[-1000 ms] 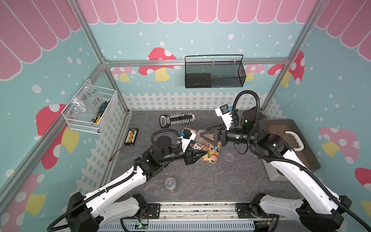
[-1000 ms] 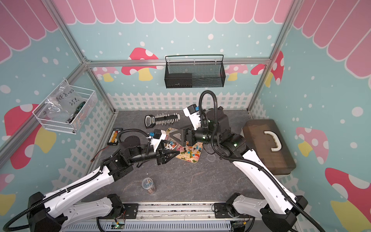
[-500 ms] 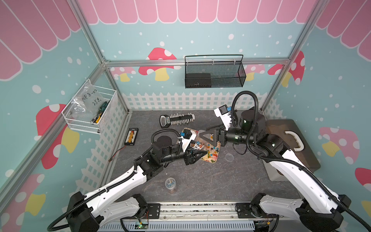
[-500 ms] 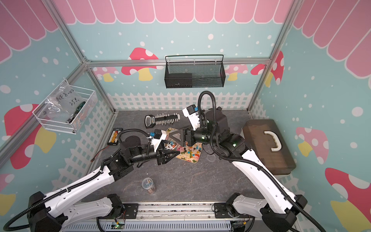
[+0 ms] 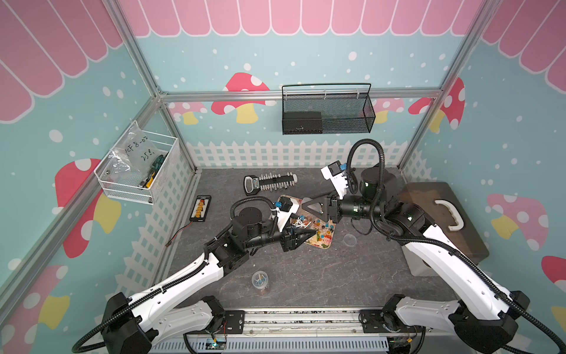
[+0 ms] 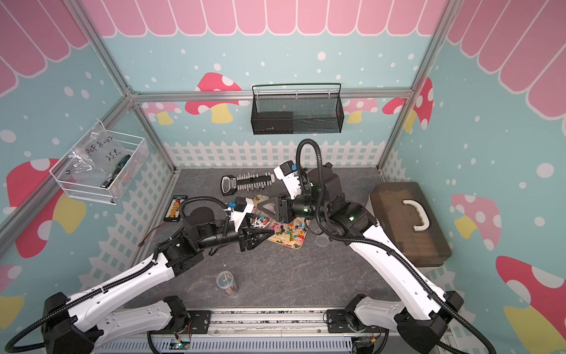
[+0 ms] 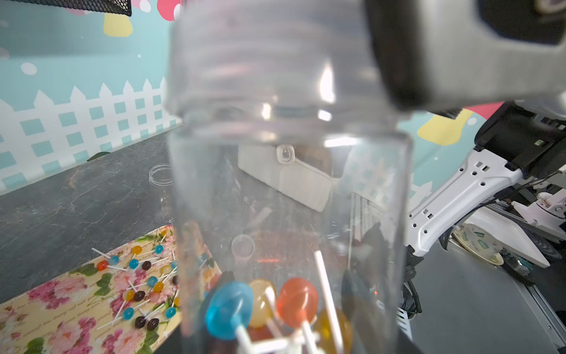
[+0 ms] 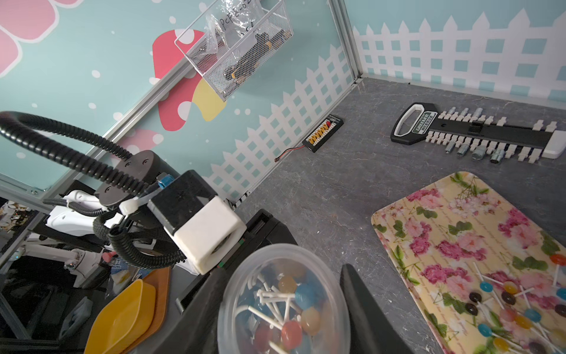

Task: Pour the candies out of the jar
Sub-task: Unscrew the lid from the jar.

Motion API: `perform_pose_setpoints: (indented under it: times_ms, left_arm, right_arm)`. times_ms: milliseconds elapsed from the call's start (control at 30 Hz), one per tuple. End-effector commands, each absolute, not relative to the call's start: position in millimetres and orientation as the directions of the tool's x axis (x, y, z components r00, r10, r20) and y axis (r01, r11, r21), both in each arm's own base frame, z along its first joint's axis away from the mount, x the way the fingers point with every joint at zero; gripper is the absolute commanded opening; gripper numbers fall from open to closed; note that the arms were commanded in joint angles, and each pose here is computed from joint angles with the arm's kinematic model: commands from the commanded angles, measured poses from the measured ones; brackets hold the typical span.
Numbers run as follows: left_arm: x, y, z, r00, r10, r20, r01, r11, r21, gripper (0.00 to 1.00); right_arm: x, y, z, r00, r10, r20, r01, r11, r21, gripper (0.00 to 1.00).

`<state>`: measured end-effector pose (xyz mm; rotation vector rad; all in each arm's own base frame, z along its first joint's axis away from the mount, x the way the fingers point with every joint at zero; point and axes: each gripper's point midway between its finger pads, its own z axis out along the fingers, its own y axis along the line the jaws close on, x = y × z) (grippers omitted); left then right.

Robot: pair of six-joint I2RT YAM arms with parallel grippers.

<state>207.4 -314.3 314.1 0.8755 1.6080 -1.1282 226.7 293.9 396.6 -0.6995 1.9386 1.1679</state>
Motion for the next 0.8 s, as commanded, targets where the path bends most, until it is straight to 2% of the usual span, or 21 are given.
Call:
perform_pose_setpoints:
  times_ms: [0,67,133,200,300,500,533,600,633,700,767]
  left_arm:
    - [197.9,-314.2,325.6,-0.276,0.013,-0.961,0.925,0.275,-0.262,0.48]
    - [195.4,-314.6,326.5,-0.282,0.017,-0.959,0.927,0.262,-0.268,0.48]
    - [193.0,-314.9,326.9,-0.287,0.023,-0.958,0.929,0.25,-0.273,0.48]
    - [190.3,-315.7,328.8,-0.288,0.025,-0.957,0.932,0.235,-0.275,0.48]
    - [189.1,-315.9,330.8,-0.291,0.025,-0.956,0.933,0.228,-0.278,0.48]
    - [190.0,-314.6,333.7,-0.283,0.012,-0.959,0.933,0.235,-0.272,0.48]
    - [190.0,-315.0,333.2,-0.284,0.013,-0.959,0.933,0.234,-0.273,0.48]
    - [190.5,-315.0,332.1,-0.284,0.016,-0.959,0.933,0.237,-0.272,0.48]
    - [190.9,-314.9,332.3,-0.282,0.016,-0.959,0.933,0.239,-0.27,0.48]
    - [191.6,-314.8,330.4,-0.283,0.016,-0.959,0.931,0.243,-0.271,0.48]
    - [192.6,-314.6,328.6,-0.284,0.015,-0.959,0.93,0.249,-0.272,0.48]
  right_arm:
    - [225.2,297.6,423.9,-0.406,-0.088,-0.91,-0.861,0.371,0.348,0.37]
    - [215.2,301.2,437.8,-0.3,-0.116,-0.947,-0.925,0.279,0.259,0.37]
    - [191.0,304.6,454.0,-0.122,-0.12,-0.985,-0.988,0.105,0.109,0.38]
    - [163.4,303.5,460.8,0.06,-0.089,-0.994,-0.996,-0.077,-0.053,0.44]
    - [160.1,303.5,465.7,0.097,-0.06,-0.993,-0.985,-0.151,-0.087,0.44]
    - [167.2,307.9,458.0,0.039,-0.085,-0.996,-0.987,-0.156,-0.025,0.47]
    - [167.6,307.8,456.3,0.032,-0.09,-0.995,-0.988,-0.152,-0.018,0.5]
    - [169.4,305.7,454.7,0.025,-0.099,-0.995,-0.993,-0.121,-0.013,0.7]
    - [169.7,303.9,454.8,0.028,-0.099,-0.995,-0.994,-0.105,-0.018,0.76]
    - [171.2,298.7,454.9,0.044,-0.101,-0.994,-0.998,-0.051,-0.039,0.82]
    - [173.6,294.3,459.3,0.031,-0.095,-0.995,-1.0,0.001,-0.031,0.85]
